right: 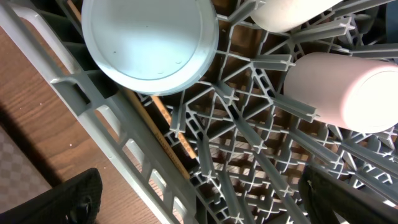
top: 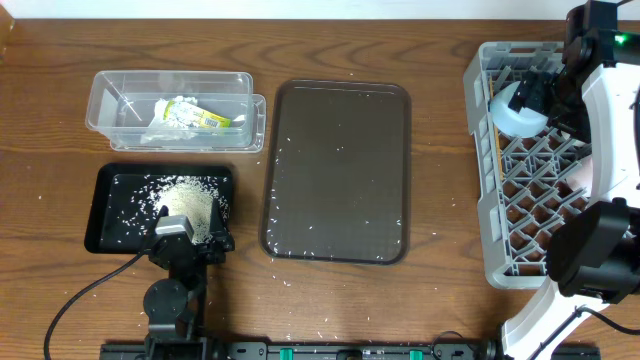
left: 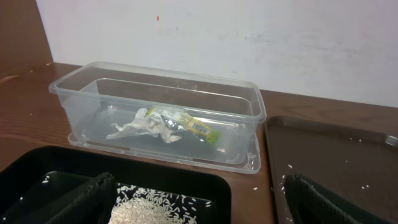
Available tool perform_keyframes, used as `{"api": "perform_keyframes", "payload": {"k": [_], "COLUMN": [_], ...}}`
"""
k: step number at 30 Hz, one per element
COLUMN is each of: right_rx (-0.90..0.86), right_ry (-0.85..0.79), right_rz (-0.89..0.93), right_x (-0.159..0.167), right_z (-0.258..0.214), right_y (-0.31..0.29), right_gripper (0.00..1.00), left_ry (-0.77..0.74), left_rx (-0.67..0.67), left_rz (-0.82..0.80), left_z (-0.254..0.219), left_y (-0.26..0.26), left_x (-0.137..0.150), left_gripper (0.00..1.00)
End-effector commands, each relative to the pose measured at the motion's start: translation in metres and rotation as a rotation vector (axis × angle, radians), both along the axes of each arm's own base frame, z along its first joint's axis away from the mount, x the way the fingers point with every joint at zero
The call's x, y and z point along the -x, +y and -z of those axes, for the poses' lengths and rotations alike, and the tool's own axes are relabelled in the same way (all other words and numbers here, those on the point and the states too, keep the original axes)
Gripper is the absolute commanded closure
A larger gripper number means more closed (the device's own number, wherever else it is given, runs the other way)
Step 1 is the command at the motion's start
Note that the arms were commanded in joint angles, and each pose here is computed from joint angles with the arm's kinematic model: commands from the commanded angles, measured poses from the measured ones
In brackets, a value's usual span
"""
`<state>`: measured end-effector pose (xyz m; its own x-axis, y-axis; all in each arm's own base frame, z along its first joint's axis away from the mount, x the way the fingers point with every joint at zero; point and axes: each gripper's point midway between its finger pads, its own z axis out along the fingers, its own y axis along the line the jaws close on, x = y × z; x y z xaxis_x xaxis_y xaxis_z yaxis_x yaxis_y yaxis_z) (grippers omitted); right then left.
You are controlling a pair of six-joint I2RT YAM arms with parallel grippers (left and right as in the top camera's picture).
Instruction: Sort waste into correct bins and load items into the dishwasher rack
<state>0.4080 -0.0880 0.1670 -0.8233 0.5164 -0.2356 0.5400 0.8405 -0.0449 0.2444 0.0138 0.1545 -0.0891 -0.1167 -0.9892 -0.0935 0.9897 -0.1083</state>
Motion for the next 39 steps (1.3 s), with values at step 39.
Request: {"api": "perform_keyframes", "payload": {"k": [39], "right_rx": [0.173], "right_ry": [-0.602], "right_rz": [-0.126], "right_x": [0.081], "right_z": [-0.209], "right_y": [0.038], "right_gripper": [0.01], "left_ry": [0.054], "left_rx": [-0.012], "left_rz": [-0.022], "left_z": [0.017], "left_y": [0.004], "left_x": [0.001], "left_gripper": [0.11]}}
